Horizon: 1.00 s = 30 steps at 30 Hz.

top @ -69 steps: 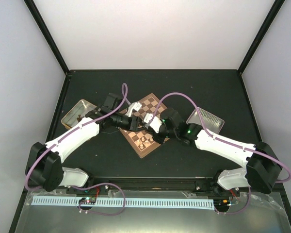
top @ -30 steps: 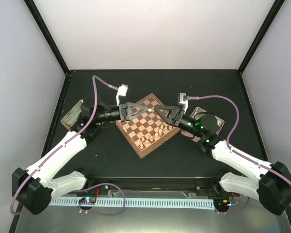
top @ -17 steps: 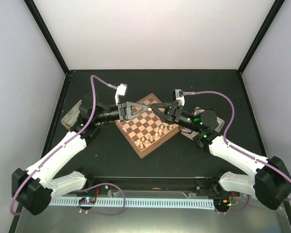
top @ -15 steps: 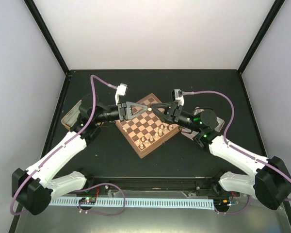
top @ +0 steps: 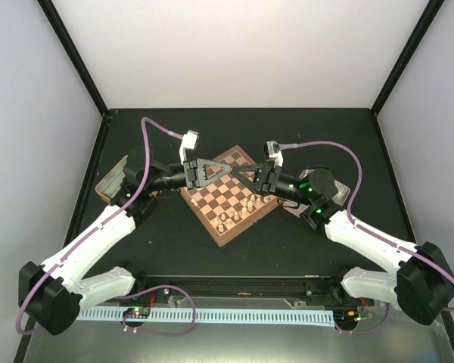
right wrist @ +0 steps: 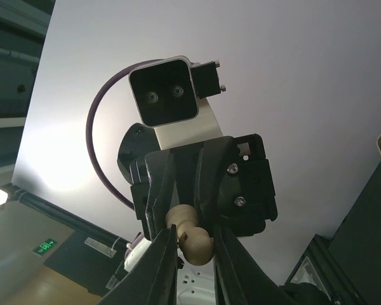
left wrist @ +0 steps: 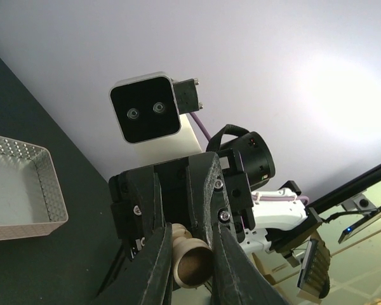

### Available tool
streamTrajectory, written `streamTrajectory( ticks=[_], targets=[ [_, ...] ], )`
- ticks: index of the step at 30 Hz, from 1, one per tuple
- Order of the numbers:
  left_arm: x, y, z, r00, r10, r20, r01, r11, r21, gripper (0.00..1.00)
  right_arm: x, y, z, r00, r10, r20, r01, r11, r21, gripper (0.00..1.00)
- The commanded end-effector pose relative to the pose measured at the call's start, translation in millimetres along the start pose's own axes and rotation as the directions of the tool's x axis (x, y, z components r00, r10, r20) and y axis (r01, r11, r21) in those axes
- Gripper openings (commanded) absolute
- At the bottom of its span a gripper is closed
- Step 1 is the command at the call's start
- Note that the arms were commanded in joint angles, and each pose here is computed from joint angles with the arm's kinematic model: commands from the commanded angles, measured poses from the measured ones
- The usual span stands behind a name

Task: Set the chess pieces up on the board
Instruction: Place the chess piece on the chessboard.

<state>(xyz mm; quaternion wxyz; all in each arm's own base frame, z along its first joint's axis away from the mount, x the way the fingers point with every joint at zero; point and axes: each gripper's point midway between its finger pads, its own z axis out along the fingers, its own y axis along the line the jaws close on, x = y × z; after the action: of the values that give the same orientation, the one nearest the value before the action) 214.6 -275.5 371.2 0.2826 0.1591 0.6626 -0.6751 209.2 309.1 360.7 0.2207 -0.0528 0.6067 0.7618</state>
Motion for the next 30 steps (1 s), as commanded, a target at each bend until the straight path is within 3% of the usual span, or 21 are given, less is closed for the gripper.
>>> streamTrajectory(
  ticks=[1,7,13,16,19,21,24,30],
  targets=[
    [1,-5,0,1.000,0.017,-0.006,-0.017,0.999,0.027,0.08,-7,23,2,0.997,-0.068,0.023,0.069,0.996,-0.057,0.18],
    [6,-3,-1,1.000,0.007,-0.018,-0.006,0.999,0.034,0.09,-8,24,5,0.997,-0.074,0.017,0.075,0.996,-0.056,0.21],
    [8,3,0,1.000,0.001,-0.020,-0.001,1.000,0.015,0.13,-13,22,2,0.987,-0.155,0.048,0.155,0.988,0.007,0.05],
    [7,12,-2,1.000,0.005,-0.010,-0.005,1.000,-0.029,0.22,-17,10,-4,0.971,-0.231,0.063,0.223,0.968,0.114,0.04],
    [3,29,-8,0.999,0.031,0.028,-0.026,0.989,-0.145,0.40,-23,-10,-12,0.946,-0.319,0.052,0.295,0.918,0.264,0.03],
    [0,45,-17,0.996,0.060,0.058,-0.043,0.963,-0.266,0.52,-24,-31,-21,0.929,-0.369,0.008,0.339,0.859,0.383,0.03],
    [-4,75,-41,0.987,0.121,0.109,-0.054,0.877,-0.477,0.64,-31,-72,-43,0.900,-0.425,-0.098,0.394,0.698,0.598,0.03],
    [-3,119,-98,0.955,0.259,0.144,-0.063,0.652,-0.755,0.72,-42,-138,-83,0.858,-0.372,-0.353,0.479,0.333,0.812,0.04]
  ],
)
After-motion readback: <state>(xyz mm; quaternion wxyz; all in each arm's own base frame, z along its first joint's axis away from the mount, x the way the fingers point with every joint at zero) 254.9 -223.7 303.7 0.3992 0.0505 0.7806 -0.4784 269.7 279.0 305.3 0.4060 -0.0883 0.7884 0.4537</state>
